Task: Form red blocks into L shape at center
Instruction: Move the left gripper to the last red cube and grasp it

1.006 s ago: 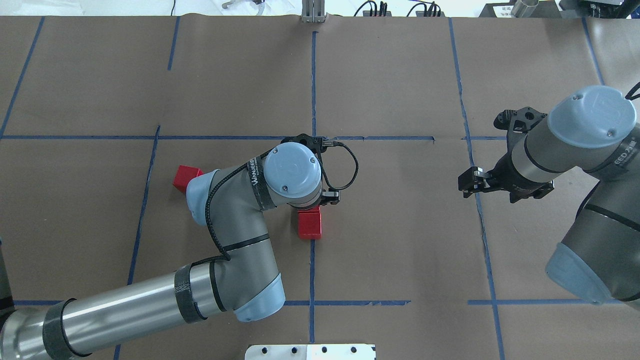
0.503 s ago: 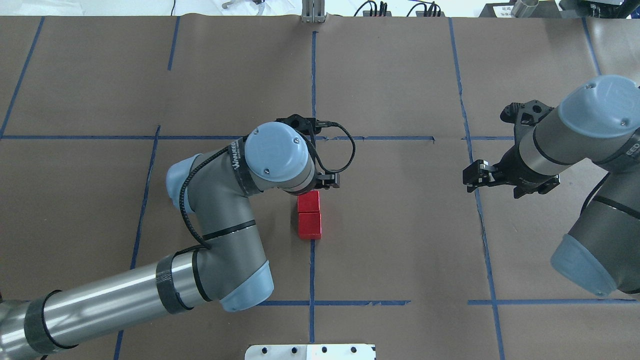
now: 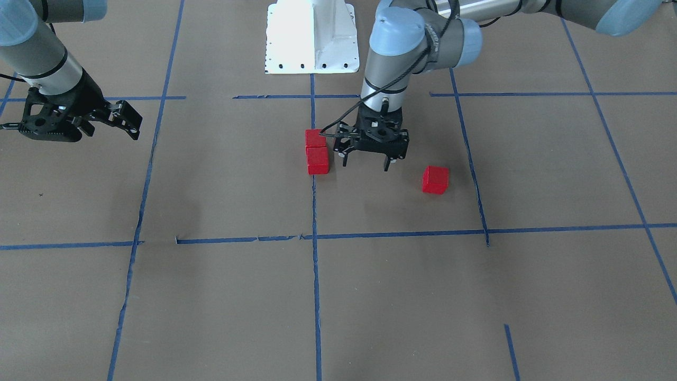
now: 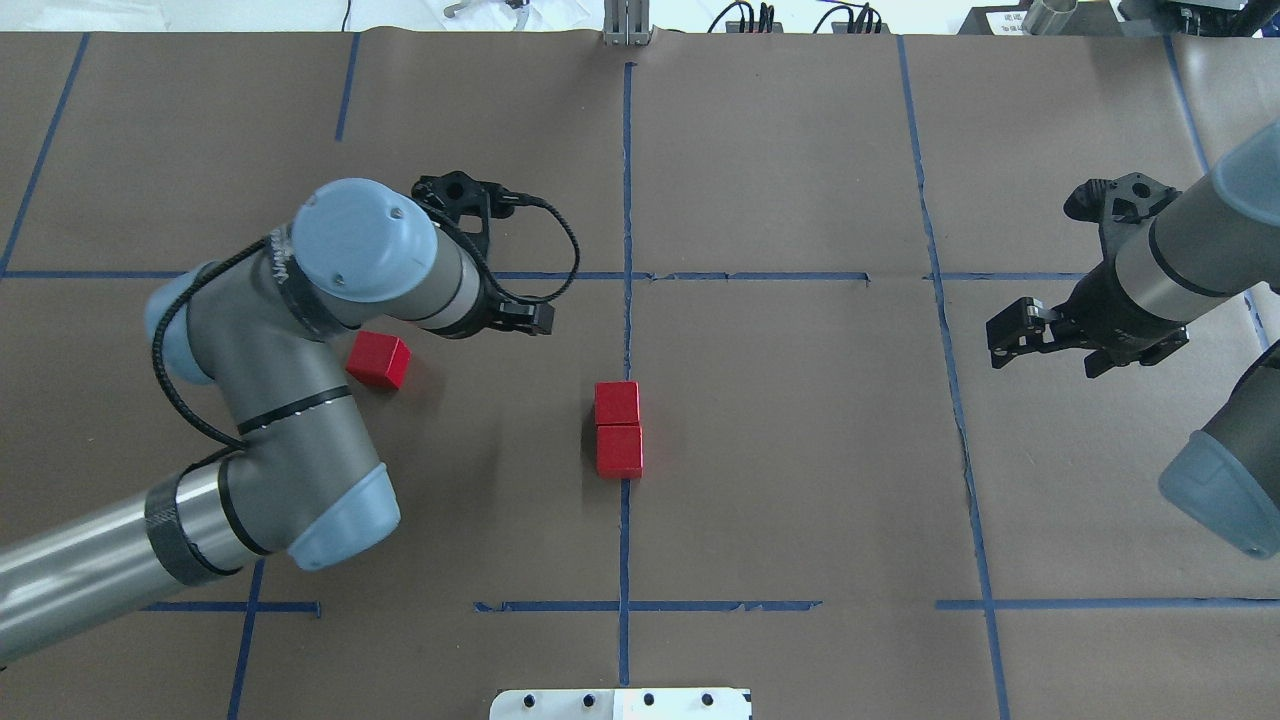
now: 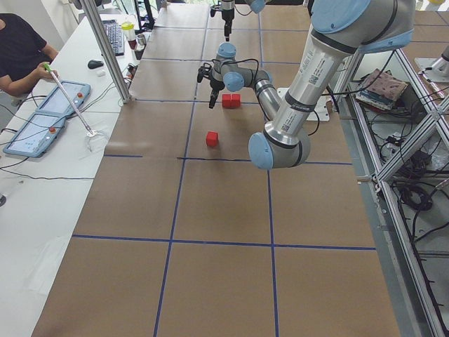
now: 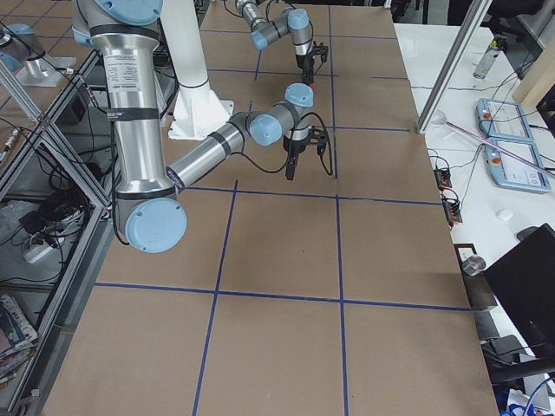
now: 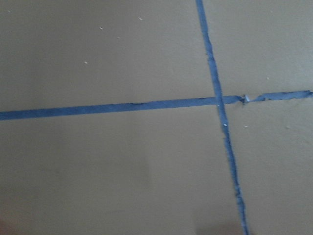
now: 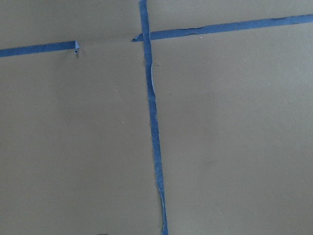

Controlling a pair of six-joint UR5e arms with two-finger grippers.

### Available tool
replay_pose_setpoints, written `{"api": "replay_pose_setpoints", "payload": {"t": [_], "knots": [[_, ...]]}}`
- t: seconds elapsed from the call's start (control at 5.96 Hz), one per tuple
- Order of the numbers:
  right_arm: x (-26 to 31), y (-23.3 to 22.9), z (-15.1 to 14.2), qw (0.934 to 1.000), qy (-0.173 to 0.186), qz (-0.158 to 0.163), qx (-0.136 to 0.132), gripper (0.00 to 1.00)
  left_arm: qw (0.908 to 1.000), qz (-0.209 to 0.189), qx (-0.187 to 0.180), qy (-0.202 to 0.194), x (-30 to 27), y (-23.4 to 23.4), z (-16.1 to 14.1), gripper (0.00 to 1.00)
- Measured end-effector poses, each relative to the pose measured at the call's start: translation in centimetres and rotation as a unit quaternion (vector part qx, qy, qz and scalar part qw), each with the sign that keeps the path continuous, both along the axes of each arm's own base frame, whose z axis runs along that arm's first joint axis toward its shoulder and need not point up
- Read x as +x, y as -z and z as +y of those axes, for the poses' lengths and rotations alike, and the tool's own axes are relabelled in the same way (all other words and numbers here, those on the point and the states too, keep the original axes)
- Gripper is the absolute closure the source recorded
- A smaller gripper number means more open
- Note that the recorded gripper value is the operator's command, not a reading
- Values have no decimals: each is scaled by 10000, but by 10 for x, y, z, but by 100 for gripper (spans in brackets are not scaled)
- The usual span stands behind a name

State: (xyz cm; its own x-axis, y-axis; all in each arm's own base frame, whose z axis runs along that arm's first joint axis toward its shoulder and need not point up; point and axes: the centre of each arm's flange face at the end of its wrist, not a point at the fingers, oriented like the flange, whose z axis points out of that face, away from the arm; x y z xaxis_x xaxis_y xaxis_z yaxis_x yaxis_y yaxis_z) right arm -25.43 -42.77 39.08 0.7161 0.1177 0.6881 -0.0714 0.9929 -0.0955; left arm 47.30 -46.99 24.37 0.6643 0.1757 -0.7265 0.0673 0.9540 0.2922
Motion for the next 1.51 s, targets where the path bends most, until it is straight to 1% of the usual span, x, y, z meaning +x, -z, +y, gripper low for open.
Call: {"api": "replay_pose_setpoints", "payload": {"t": [0.17,0.34,0.5,0.67,1.01,1.34,1.51], "knots": [[5,-7,1,10000,10,37,-20,0,9995,-127,64,-297,-33,-41,-17,6],[7,-12,3,10000,13,70,-58,0,9983,-128,21,-560,-50,-76,-24,8],[7,-15,3,9999,13,91,-80,0,9965,-78,-118,-825,-54,-100,-23,7],[7,-16,4,9999,14,101,-90,0,9946,-40,-283,-995,-53,-113,-19,5],[7,-16,4,9999,2,103,-104,0,9938,-62,-582,-948,-48,-126,-17,5],[8,-17,4,9999,-3,106,-111,0,9933,-110,-700,-908,-41,-132,-20,8],[8,-17,4,9999,-7,108,-113,0,9932,-129,-718,-909,-39,-135,-21,37]]}}
